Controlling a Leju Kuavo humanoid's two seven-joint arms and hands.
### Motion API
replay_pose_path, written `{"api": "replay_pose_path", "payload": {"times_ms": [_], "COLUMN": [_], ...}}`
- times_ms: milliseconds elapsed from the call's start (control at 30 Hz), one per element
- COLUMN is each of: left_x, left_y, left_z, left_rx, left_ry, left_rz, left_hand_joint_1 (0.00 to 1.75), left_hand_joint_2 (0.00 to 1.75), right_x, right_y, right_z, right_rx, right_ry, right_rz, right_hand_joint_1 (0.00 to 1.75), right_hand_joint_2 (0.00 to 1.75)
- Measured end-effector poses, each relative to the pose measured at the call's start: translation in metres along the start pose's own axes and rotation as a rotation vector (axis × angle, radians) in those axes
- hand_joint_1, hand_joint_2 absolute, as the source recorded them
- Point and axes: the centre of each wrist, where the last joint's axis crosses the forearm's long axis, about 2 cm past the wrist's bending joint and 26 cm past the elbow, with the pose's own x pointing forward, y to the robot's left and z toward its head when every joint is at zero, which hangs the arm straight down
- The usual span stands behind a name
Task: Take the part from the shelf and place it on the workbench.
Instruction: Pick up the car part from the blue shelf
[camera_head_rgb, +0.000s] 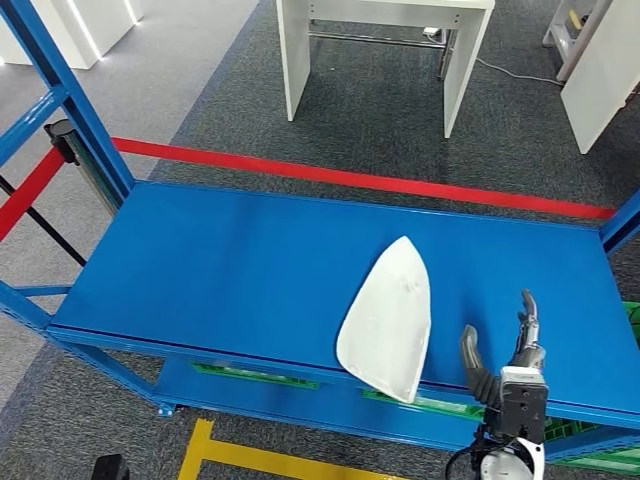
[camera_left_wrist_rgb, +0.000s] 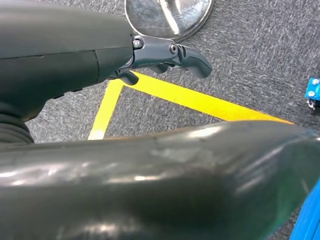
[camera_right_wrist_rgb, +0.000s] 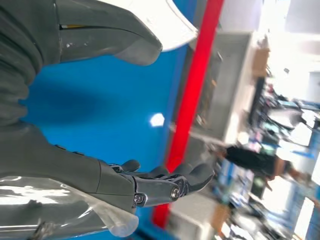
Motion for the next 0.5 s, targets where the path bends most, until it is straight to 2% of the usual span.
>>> {"api": "replay_pose_path", "payload": {"times_ms": [267,333,500], "left_x": [0.000,0.000,0.000], "left_y": [0.000,0.000,0.000], "left_z": [0.000,0.000,0.000], "left_rx": [-0.002,-0.007,-0.018], "left_ry": [-0.005,-0.006,-0.008], "left_rz": [0.005,0.001,-0.004], "left_hand_joint_1": [0.00,0.00,0.00], "left_hand_joint_2": [0.00,0.00,0.00], "right_x": [0.024,0.025,0.015], "right_y": [0.008,0.009,0.003], "right_z": [0.003,0.005,0.006], "right_rx": [0.114,0.172,0.346], "right_ry": [-0.237,-0.238,-0.186], "right_rz": [0.363,0.416,0.416], "right_hand_joint_1": [0.00,0.00,0.00], "right_hand_joint_2": [1.75,1.75,1.75]}}
